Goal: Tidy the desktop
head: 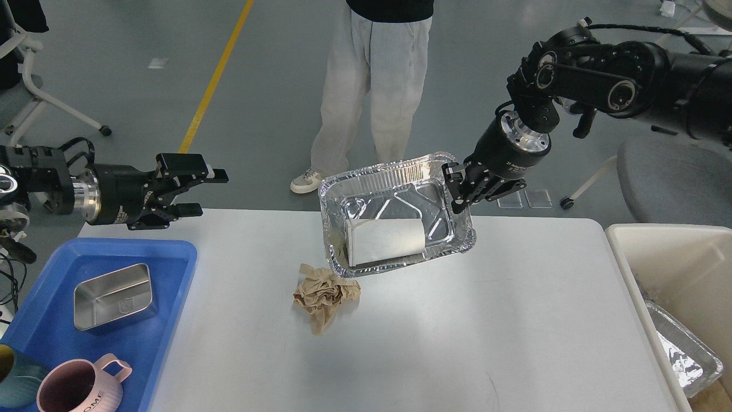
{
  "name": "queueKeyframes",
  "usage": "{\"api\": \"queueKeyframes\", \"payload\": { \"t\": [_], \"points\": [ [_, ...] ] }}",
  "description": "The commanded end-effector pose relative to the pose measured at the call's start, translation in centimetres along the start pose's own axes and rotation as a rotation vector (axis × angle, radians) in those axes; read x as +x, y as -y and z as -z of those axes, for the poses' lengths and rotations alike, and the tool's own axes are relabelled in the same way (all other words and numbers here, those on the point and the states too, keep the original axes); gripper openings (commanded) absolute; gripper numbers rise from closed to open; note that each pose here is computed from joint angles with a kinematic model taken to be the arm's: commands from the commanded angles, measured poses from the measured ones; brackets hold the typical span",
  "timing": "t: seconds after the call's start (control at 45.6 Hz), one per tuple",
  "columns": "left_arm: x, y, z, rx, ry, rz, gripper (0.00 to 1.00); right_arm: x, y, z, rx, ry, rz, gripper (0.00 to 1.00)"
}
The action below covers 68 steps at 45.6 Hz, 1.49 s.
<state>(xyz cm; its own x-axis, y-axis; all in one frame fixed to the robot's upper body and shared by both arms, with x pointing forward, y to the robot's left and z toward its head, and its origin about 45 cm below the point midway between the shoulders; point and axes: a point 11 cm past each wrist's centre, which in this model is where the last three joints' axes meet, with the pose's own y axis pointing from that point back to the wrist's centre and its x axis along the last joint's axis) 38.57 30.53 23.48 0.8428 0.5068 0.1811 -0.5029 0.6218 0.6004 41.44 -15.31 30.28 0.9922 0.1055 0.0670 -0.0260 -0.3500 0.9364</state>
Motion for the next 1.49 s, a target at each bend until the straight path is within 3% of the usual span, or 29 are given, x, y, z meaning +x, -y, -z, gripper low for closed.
{"api": "queueKeyframes", "payload": {
  "t": [0.0,0.373,0.745,1.096,1.468],
  "points": [
    [-2.7,3.0,2.1,0.026,-0.012,0.017,0.95,0.2,-0.1,0.2,0.0,-0.003,-0.007,0.0],
    [-9.4,10.5,4.3,0.045,0.002,-0.054,0.95,0.4,-0.4,0.2,-0.002,-0.005,-0.016,0.0],
    [-10.9,15.5,6.9,0.15,-0.044,-0.076,0.95,0.5,-0.7,-0.2,-0.004,0.003,-0.023,0.0],
    [-12.9,18.0,4.6,0.111,0.028,-0.092,0.94,0.5,-0.8,0.1,-0.005,-0.002,-0.025,0.0],
    [-14.0,18.5,4.5,0.131,0.088,-0.038,0.64,0.6,-0.8,-0.1,-0.021,-0.014,-0.027,0.0]
  ]
}}
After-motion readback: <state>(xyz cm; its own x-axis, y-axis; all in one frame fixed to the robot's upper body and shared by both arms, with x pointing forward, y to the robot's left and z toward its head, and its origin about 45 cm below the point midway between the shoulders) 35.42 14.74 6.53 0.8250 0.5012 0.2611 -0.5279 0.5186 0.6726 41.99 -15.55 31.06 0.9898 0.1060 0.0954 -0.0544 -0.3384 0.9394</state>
